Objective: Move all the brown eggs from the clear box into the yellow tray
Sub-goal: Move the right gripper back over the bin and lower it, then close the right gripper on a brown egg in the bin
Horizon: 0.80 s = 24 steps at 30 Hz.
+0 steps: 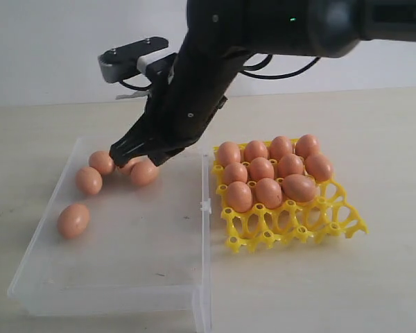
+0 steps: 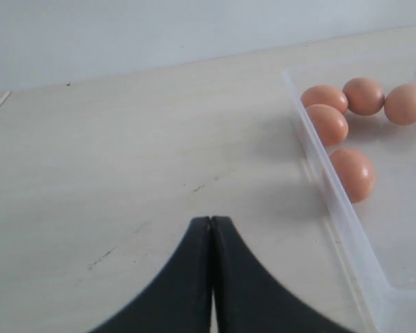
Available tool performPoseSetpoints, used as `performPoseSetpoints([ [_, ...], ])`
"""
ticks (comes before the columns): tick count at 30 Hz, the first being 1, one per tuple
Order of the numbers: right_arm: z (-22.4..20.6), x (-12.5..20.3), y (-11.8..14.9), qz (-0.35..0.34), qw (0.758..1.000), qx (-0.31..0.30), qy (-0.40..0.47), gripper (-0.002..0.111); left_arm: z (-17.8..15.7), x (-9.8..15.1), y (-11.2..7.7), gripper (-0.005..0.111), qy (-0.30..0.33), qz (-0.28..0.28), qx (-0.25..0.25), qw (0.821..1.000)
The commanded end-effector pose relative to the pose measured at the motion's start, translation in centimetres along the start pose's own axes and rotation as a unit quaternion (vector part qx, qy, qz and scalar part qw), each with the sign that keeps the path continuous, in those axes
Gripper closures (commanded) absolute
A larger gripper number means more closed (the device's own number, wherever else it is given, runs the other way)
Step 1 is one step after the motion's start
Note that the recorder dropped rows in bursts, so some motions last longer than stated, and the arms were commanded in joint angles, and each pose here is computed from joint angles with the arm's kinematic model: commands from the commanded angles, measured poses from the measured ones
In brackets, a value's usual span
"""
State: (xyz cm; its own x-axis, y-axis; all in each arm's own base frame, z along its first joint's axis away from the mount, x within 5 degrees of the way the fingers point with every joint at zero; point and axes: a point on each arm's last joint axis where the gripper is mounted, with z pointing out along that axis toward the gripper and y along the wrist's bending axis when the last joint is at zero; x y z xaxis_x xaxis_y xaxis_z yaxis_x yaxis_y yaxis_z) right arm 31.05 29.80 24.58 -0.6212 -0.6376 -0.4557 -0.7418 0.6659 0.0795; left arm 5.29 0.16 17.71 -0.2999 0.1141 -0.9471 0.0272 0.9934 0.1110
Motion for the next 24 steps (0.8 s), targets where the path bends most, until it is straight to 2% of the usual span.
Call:
performPoseSetpoints([
  [1, 2.5, -2.0, -0.2, 0.003, 1.000, 0.000, 0.028, 0.102, -0.1, -0.2, 0.0, 0.107, -0.008, -0.003, 0.003, 1.000],
  [11, 7.6, -5.9, -2.3, 0.085, 0.996, -0.005, 0.027, 0.060, -0.1, -0.2, 0.0, 0.107, -0.008, -0.003, 0.003, 1.000],
  [16, 9.3, -6.8, -3.0, 0.127, 0.992, -0.006, 0.014, 0.054, -0.1, -0.2, 0.0, 0.107, -0.008, -0.003, 0.003, 1.000],
  [24, 11.9, -6.3, -4.3, 0.183, 0.983, 0.018, 0.020, 0.054, -0.1, -0.2, 0.0, 0.107, -0.008, -0.003, 0.003, 1.000],
])
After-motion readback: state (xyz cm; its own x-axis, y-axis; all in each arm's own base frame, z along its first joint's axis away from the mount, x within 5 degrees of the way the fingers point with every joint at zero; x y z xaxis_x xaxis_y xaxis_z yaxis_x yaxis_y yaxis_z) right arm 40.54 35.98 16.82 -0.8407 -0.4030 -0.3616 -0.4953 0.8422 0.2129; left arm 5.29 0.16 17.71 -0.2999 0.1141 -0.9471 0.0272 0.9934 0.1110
